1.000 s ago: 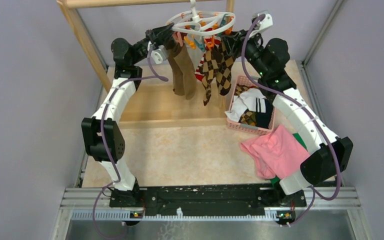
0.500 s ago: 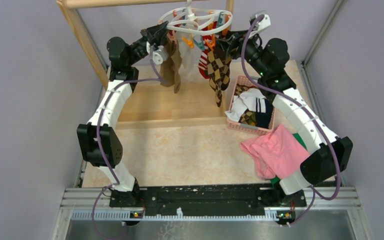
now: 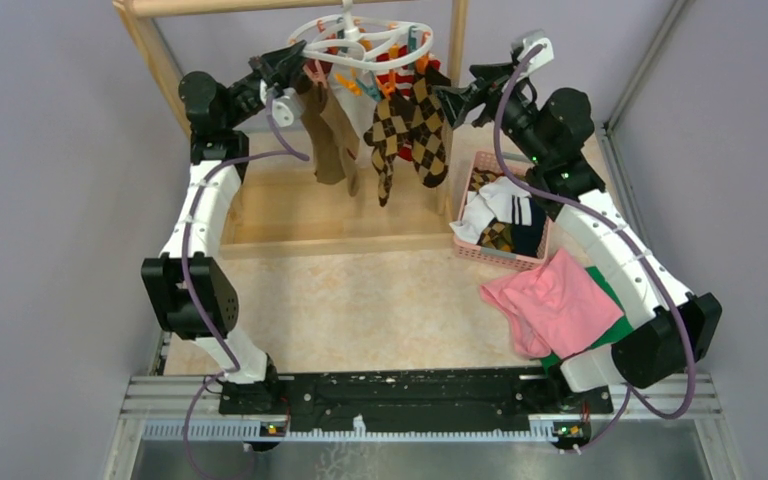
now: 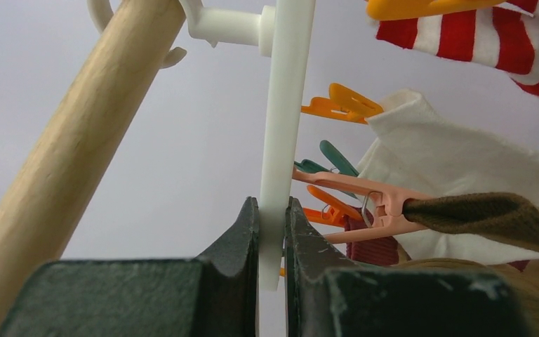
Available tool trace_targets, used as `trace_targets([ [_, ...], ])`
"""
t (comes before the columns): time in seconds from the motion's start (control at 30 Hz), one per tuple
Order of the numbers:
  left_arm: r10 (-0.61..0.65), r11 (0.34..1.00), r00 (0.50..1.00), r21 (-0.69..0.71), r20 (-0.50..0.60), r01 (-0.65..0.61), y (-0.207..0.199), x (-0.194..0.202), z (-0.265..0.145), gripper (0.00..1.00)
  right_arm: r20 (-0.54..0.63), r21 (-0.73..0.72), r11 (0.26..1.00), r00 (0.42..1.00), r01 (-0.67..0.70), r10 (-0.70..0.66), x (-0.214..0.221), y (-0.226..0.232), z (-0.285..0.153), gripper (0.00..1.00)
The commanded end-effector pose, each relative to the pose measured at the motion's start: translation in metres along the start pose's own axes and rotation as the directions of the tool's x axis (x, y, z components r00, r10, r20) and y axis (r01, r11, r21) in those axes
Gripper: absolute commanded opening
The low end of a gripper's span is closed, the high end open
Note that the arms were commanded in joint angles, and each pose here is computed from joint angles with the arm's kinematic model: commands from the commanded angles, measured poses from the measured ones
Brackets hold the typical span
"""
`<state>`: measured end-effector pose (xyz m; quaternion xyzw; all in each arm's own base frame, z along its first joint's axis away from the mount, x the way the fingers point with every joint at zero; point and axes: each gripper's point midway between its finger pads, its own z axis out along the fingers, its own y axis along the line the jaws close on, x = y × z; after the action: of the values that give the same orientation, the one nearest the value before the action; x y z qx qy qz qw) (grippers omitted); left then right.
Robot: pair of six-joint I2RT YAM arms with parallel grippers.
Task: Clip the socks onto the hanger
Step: Rotate the hanger at the clothesline.
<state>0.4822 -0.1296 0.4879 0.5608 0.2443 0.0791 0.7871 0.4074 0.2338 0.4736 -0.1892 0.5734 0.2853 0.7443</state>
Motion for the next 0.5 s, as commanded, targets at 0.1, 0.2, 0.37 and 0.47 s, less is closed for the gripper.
trace_targets([
  [0.1, 0.206, 0.967, 0.971, -0.128, -0.118, -0.221, 0.072, -0.035, -0.033, 0.00, 0.077, -0.021, 0.999, 0.997, 0.028, -0.027, -0.033, 0.007, -0.018, 0.86],
  [0.2, 0.212, 0.962, 0.964, -0.137, -0.161, -0.235, 0.077, -0.036, -0.040, 0.00, 0.083, -0.027, 0.999, 0.996, 0.024, -0.021, -0.035, 0.010, -0.022, 0.86],
  [0.37, 0.189, 0.960, 0.955, -0.159, -0.228, -0.228, 0.080, -0.041, -0.050, 0.00, 0.088, -0.034, 0.999, 0.996, 0.013, -0.010, -0.036, 0.013, -0.029, 0.86],
  [0.47, 0.169, 0.961, 0.946, -0.165, -0.278, -0.221, 0.075, -0.042, -0.056, 0.00, 0.087, -0.043, 0.999, 0.996, 0.005, -0.001, -0.036, 0.016, -0.031, 0.86],
])
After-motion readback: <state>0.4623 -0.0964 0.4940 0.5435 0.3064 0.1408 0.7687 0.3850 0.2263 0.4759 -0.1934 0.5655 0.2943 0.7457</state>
